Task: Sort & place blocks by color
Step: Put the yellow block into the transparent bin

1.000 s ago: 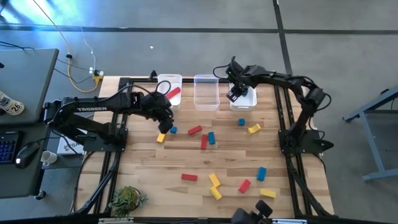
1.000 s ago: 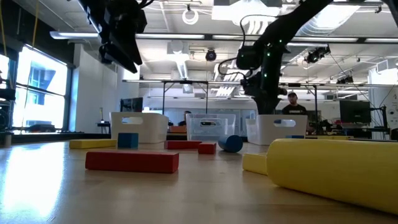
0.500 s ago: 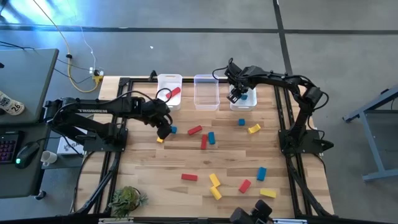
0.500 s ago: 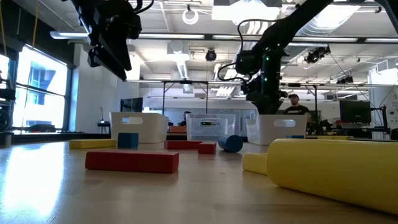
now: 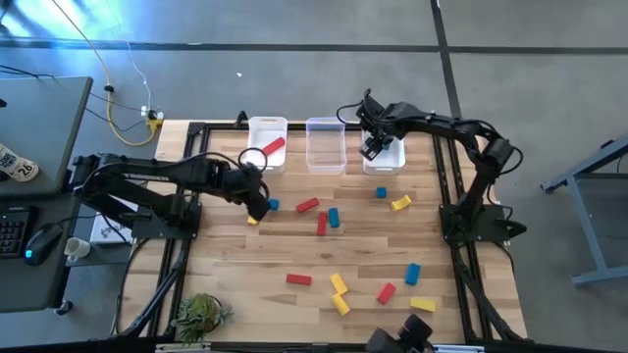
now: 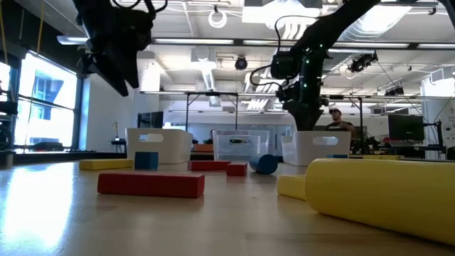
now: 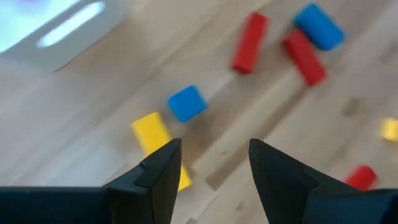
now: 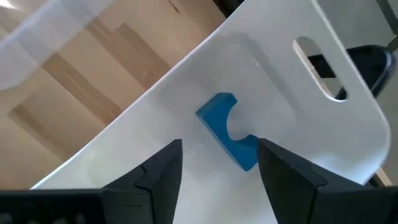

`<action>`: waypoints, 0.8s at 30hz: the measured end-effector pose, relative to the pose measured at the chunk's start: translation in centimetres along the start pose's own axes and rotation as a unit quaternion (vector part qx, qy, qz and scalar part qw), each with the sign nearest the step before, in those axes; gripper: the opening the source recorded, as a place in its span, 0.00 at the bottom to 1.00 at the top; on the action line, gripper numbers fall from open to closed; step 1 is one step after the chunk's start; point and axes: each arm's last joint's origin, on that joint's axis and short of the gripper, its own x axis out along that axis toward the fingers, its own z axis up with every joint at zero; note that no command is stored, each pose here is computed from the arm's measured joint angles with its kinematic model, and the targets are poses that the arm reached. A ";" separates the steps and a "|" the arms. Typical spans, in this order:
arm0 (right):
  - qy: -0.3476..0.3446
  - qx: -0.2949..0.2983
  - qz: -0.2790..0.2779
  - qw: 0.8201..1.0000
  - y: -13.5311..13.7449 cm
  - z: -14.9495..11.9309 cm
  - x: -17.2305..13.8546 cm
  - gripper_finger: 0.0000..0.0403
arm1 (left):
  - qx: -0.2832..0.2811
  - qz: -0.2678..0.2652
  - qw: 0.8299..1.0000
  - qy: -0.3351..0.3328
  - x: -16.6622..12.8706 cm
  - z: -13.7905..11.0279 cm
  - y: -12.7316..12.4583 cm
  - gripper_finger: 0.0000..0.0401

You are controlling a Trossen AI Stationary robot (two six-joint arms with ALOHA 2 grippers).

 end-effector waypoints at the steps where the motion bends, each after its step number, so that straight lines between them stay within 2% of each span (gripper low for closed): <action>1: -0.005 0.001 0.000 1.000 0.0 0.0 -0.3 0.48 | -0.009 0.012 1.000 0.003 0.1 -0.2 0.0 0.44; 5: -0.023 0.000 0.000 1.000 -0.3 -0.1 -1.6 0.48 | -0.037 0.028 0.999 0.015 0.7 -0.6 -0.4 0.44; 15: -0.061 -0.004 0.003 0.998 -0.5 -0.8 -4.8 0.48 | -0.062 0.100 0.992 0.048 4.0 -1.5 -1.7 0.44; 24: -0.073 -0.022 0.011 0.997 0.6 -1.2 -6.1 0.48 | -0.021 0.143 0.985 0.092 6.8 -1.7 -1.8 0.44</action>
